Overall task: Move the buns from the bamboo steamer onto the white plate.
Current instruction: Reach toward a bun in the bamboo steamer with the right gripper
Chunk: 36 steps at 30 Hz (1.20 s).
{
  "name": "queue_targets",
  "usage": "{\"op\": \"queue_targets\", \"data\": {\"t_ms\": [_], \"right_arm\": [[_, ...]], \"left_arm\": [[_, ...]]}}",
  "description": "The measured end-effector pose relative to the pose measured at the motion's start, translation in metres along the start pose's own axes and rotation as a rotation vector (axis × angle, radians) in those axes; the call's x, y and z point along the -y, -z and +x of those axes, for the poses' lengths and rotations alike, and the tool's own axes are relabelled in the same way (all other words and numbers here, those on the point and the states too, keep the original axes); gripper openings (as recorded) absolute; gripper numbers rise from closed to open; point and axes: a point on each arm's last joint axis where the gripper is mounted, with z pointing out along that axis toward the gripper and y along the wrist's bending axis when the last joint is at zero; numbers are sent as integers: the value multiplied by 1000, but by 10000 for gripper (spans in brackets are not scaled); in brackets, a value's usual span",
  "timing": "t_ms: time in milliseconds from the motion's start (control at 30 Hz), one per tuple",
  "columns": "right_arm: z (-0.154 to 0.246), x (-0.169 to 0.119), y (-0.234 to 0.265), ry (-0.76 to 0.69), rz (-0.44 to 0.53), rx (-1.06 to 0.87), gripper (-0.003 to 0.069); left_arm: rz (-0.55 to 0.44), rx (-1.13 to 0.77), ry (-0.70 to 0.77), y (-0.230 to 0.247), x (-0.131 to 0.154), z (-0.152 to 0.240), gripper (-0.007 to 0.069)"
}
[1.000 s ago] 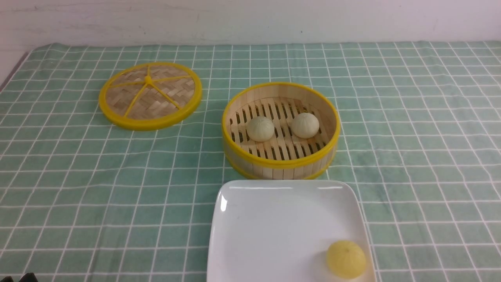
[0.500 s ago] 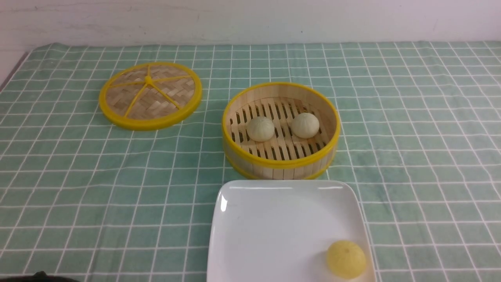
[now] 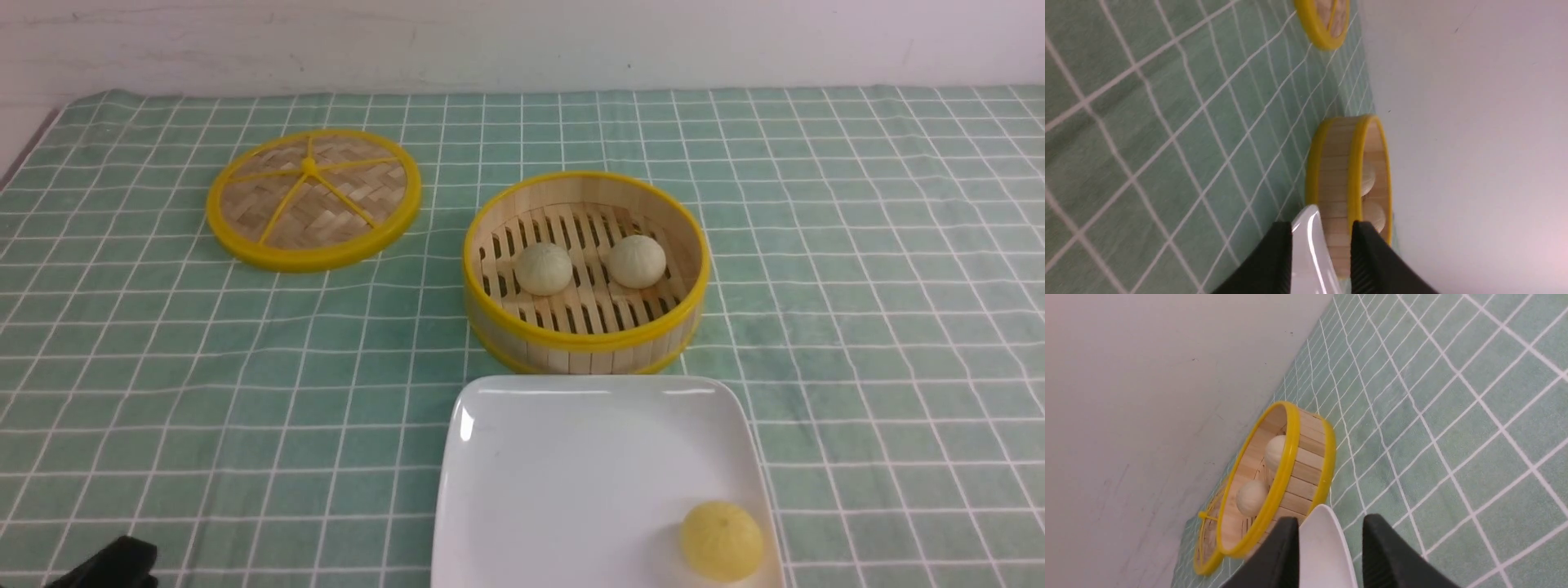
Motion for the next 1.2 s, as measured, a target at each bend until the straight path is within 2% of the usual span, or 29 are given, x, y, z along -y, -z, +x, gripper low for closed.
{"op": "queue_targets", "data": {"t_ms": [100, 167, 200, 233, 300, 367, 467, 500, 533, 567, 633, 733, 867, 967, 1000, 1200], "right_arm": [[-8, -14, 4, 53, -39, 29, 241], [-20, -35, 12, 171, -88, 80, 239], [-23, -41, 14, 187, -99, 90, 239], [-34, -61, 19, 308, -113, 124, 227], [-46, -82, 20, 458, -69, 108, 187], [-54, -93, 15, 567, 15, 42, 140], [-61, -97, -6, 677, 242, -178, 48], [-62, -96, -12, 685, 295, -234, 31], [-63, -91, -26, 692, 405, -360, -2], [-62, -88, -35, 692, 475, -452, -11], [-60, -83, -54, 684, 553, -614, -13], [-49, -84, -79, 661, 491, -802, -13], [-31, -94, -109, 600, 229, -978, -5], [-24, -107, -129, 580, 9, -1023, -1], [-24, -111, -137, 568, -34, -1027, -1], [-10, -137, -187, 593, -137, -1106, 1]], "left_arm": [[60, 21, -61, 6, 21, -4, 234], [119, 39, -195, 16, 47, -8, 232], [125, 41, -211, 18, 50, -9, 232], [159, 52, -337, 29, 71, -11, 232], [134, 32, -466, 35, 93, -13, 227], [69, -17, -543, 36, 104, -14, 203], [-151, -187, -629, 21, 109, -16, 132], [-201, -228, -643, 17, 109, -16, 105], [-306, -320, -669, 10, 106, -16, 63], [-375, -387, -687, 4, 104, -16, 31], [-486, -511, -714, -10, 99, -16, 8], [-583, -647, -728, -29, 90, -16, 1], [-625, -782, -705, -50, 82, -13, 1], [-599, -856, -688, -59, 79, -8, 1], [-584, -871, -685, -61, 80, -7, 3], [-522, -873, -677, -66, 83, -4, 13]]}}
